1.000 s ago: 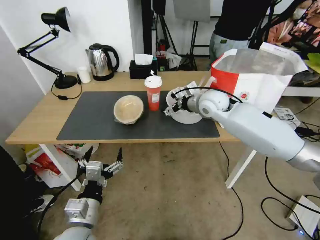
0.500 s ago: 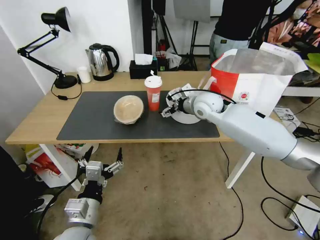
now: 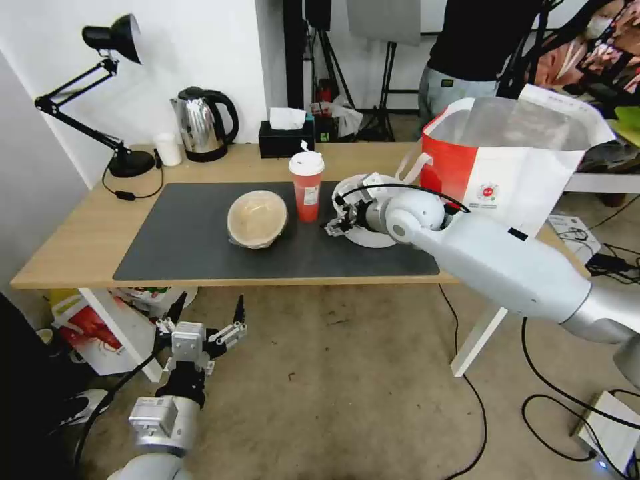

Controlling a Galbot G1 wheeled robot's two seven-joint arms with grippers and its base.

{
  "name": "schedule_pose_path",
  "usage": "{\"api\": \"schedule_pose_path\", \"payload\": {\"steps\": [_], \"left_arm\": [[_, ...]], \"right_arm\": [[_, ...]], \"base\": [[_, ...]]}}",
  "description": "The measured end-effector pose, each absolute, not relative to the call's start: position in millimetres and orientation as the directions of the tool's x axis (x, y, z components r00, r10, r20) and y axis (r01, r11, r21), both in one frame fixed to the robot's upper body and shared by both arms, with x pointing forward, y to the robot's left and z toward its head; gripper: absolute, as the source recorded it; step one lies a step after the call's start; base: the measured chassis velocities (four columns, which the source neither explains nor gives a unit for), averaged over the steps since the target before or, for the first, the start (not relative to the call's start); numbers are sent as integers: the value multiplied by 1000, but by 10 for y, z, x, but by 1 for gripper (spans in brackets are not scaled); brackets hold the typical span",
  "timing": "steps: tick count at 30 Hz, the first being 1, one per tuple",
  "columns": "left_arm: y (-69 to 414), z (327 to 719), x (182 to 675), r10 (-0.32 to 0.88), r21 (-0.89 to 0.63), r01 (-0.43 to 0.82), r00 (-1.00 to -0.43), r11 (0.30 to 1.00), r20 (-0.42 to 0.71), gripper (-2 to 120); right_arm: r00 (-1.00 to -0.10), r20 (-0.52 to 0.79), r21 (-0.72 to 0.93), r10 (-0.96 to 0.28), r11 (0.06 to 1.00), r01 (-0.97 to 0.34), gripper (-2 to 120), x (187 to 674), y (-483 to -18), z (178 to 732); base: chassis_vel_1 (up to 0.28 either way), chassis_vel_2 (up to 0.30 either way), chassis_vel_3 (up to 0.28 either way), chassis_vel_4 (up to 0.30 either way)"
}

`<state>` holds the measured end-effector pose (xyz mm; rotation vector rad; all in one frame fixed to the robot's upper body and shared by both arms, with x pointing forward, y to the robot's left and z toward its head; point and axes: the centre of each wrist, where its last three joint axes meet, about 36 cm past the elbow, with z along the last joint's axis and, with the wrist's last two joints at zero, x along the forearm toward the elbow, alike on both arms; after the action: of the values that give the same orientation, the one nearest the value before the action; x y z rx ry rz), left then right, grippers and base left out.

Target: Pick up the trash from the table and place it into the takeout bag.

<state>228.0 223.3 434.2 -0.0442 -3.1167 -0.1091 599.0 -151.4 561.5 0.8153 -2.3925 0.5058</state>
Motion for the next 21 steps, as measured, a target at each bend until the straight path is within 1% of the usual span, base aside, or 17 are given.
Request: {"api": "schedule_pose_path", "payload": {"steps": [3, 4, 5, 8, 9, 10, 11, 12, 13, 15, 21], "left_arm": [[2233, 4342, 2280, 28, 70, 29, -999, 997, 24, 100], [2233, 4342, 2280, 28, 70, 29, -999, 997, 24, 100], [2233, 4342, 2280, 28, 70, 29, -999, 997, 24, 100], [2233, 4342, 2280, 28, 70, 29, -999, 997, 24, 100], [2233, 4342, 2280, 28, 70, 29, -999, 997, 24, 100], [2233, 4342, 2280, 28, 70, 29, -999, 997, 24, 100], [2233, 4342, 2280, 28, 70, 29, -999, 997, 24, 100], [2233, 4342, 2280, 28, 70, 29, -999, 997, 24, 100], [2233, 4342, 2280, 28, 70, 29, -999, 997, 24, 100], [2233, 4342, 2280, 28, 70, 29, -999, 997, 24, 100], [2233, 4342, 2280, 28, 70, 29, -999, 997, 24, 100]], "right_arm": [[-662, 608, -167, -438, 745, -646, 41, 5985, -1531, 5645], [-662, 608, -167, -438, 745, -646, 41, 5985, -1531, 5645], [-662, 608, -166, -438, 746, -645, 34, 5982, -1536, 5648], [-661, 606, -161, -443, 745, -647, 21, 5952, -1529, 5662], [-661, 606, -161, -443, 745, -647, 21, 5952, -1529, 5662], [-661, 603, -158, -447, 745, -648, 16, 5928, -1517, 5677], [-661, 602, -158, -448, 745, -648, 14, 5924, -1516, 5680], [-660, 599, -156, -454, 742, -652, 6, 5889, -1505, 5703], [-660, 597, -157, -456, 740, -654, 2, 5874, -1500, 5713], [-660, 597, -158, -456, 740, -654, 0, 5866, -1495, 5714], [-659, 601, -157, -452, 742, -652, 0, 5840, -1476, 5672]], "base": [[0, 0, 0, 0], [0, 0, 0, 0], [0, 0, 0, 0], [0, 0, 0, 0], [0, 0, 0, 0], [0, 0, 0, 0], [0, 0, 0, 0], [0, 0, 0, 0], [0, 0, 0, 0], [0, 0, 0, 0], [0, 0, 0, 0]]}}
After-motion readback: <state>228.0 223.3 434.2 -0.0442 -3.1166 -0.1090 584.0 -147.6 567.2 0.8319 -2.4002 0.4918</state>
